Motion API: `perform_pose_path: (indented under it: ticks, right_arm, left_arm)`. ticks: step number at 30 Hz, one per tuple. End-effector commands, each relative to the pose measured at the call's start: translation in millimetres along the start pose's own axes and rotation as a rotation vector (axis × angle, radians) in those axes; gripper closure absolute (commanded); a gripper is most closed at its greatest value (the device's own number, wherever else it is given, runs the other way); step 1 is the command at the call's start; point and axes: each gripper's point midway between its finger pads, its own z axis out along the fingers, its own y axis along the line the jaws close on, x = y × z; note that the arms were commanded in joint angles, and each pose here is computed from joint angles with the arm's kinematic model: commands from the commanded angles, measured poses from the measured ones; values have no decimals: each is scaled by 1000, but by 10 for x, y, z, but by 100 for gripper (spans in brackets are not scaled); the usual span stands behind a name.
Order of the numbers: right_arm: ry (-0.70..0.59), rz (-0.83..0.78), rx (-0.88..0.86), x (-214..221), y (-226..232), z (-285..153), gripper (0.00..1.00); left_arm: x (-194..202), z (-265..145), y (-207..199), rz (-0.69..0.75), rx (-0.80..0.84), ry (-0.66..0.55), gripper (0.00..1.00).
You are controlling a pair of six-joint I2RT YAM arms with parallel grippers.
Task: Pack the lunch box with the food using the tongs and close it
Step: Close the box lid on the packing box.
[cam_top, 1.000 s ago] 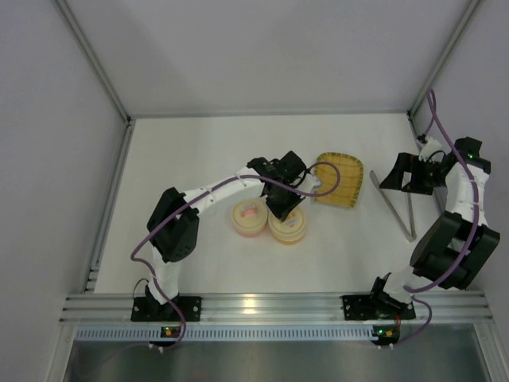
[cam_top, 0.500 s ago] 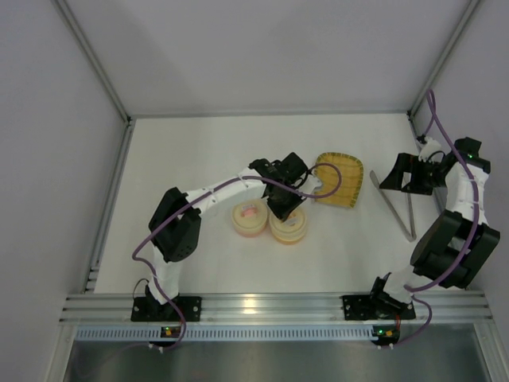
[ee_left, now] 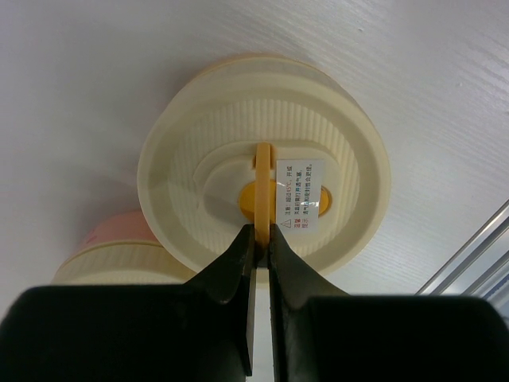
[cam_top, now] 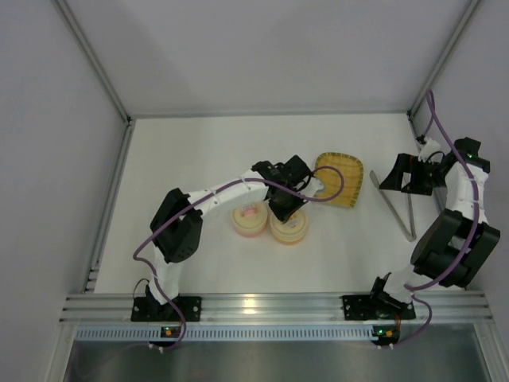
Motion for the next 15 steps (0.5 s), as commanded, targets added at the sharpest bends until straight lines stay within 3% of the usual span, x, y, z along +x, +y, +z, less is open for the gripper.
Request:
perform_pose_path:
  ticks: [1,15]
  right_arm:
    - [-11,-11,-33,-1,37,-13,1]
    - [-4,-2,-41,25,34,12,1]
  left_arm:
    - [-220,-62,-12,14,-16,-72,99]
    - [-296,-172,10,21,-38,-96,100]
